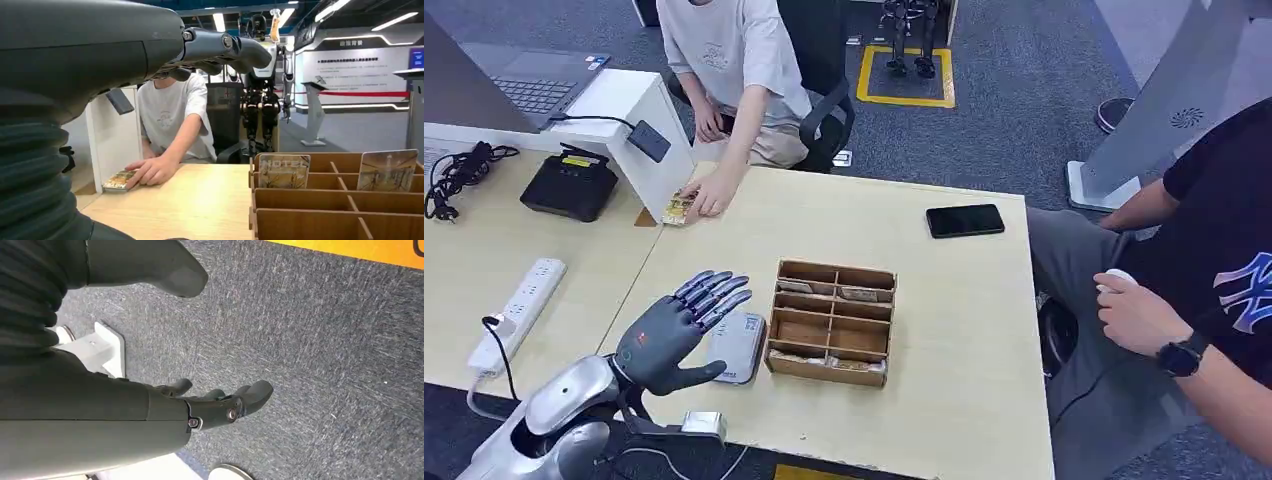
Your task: Pass the card to the sensor for recognition and then transmit it.
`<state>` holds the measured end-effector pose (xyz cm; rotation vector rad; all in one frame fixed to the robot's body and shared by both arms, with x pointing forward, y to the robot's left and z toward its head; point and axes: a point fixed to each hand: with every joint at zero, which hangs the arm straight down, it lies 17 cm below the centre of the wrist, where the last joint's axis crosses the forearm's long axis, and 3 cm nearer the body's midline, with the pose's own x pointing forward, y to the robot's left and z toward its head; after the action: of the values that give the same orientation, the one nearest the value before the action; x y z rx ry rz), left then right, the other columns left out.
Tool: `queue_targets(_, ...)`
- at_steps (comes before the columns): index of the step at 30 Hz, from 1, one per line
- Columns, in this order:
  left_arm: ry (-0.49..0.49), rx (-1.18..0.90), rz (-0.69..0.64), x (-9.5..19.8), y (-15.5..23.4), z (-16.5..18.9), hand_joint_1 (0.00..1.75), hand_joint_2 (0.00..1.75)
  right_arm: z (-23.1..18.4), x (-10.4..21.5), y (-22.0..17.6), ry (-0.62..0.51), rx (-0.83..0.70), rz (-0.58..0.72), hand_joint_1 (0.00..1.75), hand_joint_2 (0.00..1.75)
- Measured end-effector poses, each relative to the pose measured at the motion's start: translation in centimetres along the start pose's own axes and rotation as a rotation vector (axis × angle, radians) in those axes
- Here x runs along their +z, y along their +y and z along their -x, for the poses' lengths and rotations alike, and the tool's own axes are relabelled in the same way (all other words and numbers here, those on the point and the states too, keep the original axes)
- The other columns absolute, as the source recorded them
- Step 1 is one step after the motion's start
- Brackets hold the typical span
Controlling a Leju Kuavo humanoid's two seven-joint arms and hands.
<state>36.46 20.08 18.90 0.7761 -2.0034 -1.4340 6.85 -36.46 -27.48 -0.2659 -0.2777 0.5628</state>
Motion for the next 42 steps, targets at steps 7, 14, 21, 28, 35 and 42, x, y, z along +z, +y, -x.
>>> queue_targets(7,0.01,0.009,0.013,0.1,-0.6,0.2,0.0,1.75,0.0,0.0,0.0,0.0,0.0,0.0,0.0,1.75)
queue_targets(14,0.035,-0.026,0.06,-0.1,-2.2,1.0,0.0,1.75,-0.2,0.0,-0.1,-0.003,0.0,0.001,0.0,1.75)
queue_targets(21,0.031,0.044,0.101,0.1,-3.9,0.4,0.0,1.75,-0.3,-0.1,-0.1,-0.006,-0.001,0.0,0.0,1.75)
queue_targets(28,0.009,0.13,0.182,0.9,-6.4,-0.7,0.0,1.75,-0.4,-0.1,0.0,-0.006,-0.002,-0.003,0.0,1.75)
queue_targets(35,-0.03,0.2,0.236,1.6,-8.2,-2.3,0.0,1.75,-0.5,-0.1,0.0,-0.001,0.002,-0.007,0.0,1.75)
queue_targets(42,-0.061,0.213,0.259,1.9,-8.8,-3.3,0.0,1.75,-0.6,-0.1,0.0,-0.002,0.002,-0.008,0.0,1.75)
